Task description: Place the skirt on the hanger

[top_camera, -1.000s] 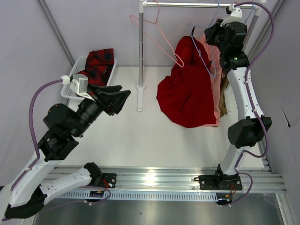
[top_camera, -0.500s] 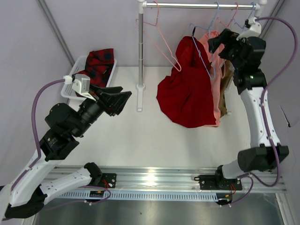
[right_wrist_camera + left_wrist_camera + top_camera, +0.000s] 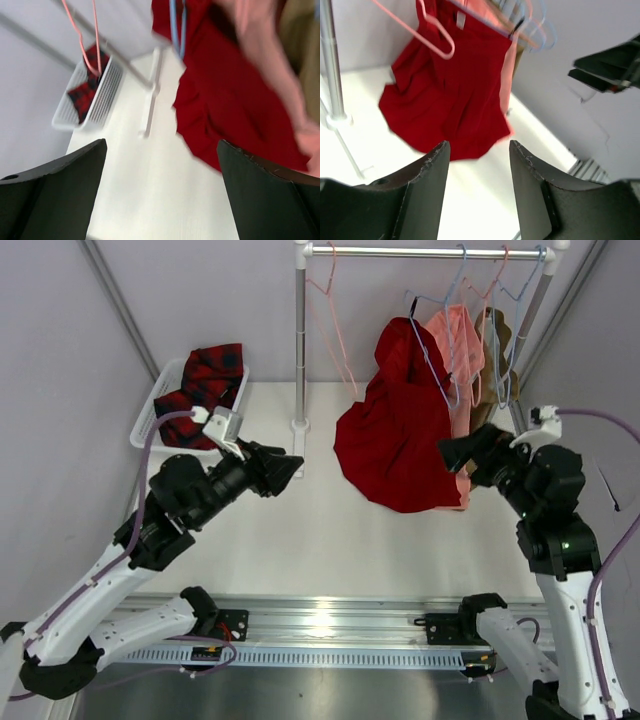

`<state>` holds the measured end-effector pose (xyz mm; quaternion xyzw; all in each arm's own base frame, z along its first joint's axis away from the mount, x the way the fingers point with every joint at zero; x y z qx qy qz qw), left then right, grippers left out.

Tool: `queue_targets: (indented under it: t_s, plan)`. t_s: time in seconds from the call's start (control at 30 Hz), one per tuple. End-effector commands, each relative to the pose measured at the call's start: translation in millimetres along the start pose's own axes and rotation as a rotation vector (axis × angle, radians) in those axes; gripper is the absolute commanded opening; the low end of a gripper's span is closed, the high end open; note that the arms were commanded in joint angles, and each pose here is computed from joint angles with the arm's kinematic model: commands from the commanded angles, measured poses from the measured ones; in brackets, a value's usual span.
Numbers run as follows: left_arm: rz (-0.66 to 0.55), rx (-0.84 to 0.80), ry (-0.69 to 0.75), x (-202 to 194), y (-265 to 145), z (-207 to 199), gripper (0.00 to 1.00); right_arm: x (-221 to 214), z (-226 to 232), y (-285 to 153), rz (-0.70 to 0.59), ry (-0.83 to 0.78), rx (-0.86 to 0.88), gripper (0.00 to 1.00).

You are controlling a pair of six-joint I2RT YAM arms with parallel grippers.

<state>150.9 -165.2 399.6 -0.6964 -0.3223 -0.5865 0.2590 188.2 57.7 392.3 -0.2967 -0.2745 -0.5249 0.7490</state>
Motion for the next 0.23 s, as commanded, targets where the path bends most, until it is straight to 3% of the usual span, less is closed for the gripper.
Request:
queue_targets:
  t_s: [0.0,0.2]
  plan:
    - [0.082,-0.003,-0.035,-22,5,0,0.56,-40,-11,-12,0.147,0.04,-0.036,0.99]
    - [0.129,0.073,-0.044,-47,-4,11,0.54,-56,-14,-21,0.173,-0.018,-0.074,0.99]
Point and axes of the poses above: each gripper's point midway between its finger pads, its own y axis out along the fingers, its own z axis along the line the jaws close on, x = y × z, the point moved 8 cm from there along -y, back along the fingers, and after that the axes turned 11 degrees about y, right-handed, at the moved point
